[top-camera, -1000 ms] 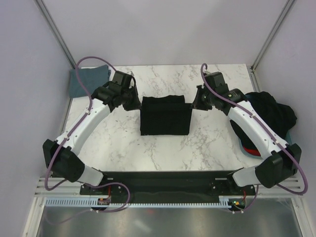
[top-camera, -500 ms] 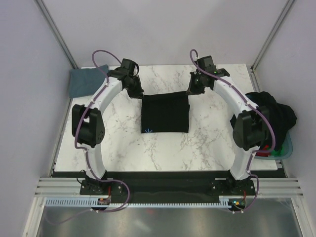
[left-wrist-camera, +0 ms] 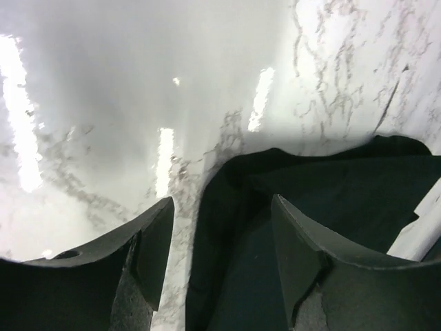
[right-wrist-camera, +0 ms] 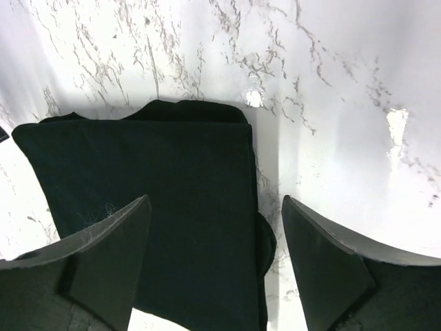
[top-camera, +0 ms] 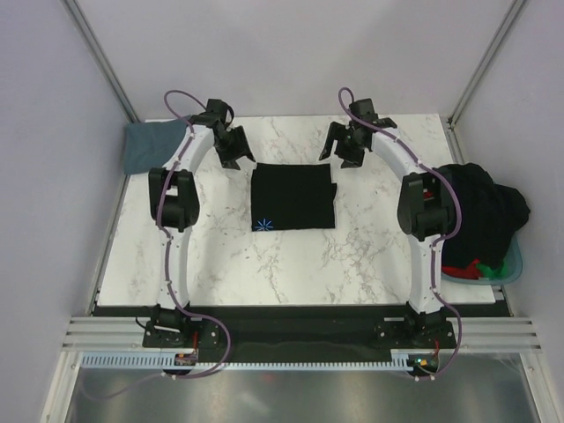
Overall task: Fold and stack the t-shirts
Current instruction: Fold the tshirt, then neatly place the folded tshirt to the corner
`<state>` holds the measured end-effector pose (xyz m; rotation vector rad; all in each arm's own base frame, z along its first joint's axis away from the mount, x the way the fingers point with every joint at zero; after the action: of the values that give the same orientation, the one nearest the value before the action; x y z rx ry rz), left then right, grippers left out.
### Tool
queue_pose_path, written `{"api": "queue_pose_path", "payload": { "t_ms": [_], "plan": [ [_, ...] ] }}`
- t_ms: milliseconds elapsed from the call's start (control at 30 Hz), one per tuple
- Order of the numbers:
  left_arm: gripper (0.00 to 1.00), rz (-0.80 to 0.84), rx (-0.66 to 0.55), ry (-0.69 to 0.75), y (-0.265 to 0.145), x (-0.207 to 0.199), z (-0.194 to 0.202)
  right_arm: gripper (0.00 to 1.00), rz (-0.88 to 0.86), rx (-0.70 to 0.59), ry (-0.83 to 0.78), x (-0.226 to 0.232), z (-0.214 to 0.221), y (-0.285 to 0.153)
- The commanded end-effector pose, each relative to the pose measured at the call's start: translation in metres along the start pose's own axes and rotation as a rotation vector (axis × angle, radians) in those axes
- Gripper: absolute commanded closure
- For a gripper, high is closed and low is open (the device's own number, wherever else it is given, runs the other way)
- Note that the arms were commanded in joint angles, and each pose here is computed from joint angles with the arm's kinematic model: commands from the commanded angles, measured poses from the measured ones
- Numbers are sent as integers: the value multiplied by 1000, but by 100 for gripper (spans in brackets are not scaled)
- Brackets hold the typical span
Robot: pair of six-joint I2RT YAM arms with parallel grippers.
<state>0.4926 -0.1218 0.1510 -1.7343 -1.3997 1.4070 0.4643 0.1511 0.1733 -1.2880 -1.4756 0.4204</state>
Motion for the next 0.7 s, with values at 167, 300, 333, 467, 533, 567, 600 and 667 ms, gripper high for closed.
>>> {"api": "queue_pose_path", "payload": {
  "t_ms": [167,300,333,467,533,567,600,667],
  "plan": [
    [27,-19,-106,112,-68,-1,31,16,-38,-58,-26,-5,30,-62],
    [22,96,-177,166,-61,2,50,16,-98,-57,4,-21,80,-100],
    [21,110,-178,171,-59,3,55,16,-80,-12,20,-33,101,-97],
    [20,202,-163,182,-40,7,68,16,-149,-23,7,-32,139,-131],
    [19,220,-172,182,-34,6,67,16,-152,-10,7,-37,154,-138],
    [19,219,-170,183,-30,7,67,16,-151,-5,7,-39,158,-143],
    [19,210,-164,177,-22,9,67,16,-172,-15,-3,-37,163,-153],
    [19,203,-169,174,-14,9,61,16,-179,-16,-9,-39,171,-164]
  ]
}}
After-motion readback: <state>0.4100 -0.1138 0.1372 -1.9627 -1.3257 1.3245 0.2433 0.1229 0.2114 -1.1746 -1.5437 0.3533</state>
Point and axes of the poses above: each gripper's point midway between its finger pads, its own y axis out along the fingers, its own x axis along the line the jaws close on, z = x × y, the point moved 10 cm from there along -y, back along the fingers, and after that the axes turned 6 degrees about y, right-handed, at the moved point
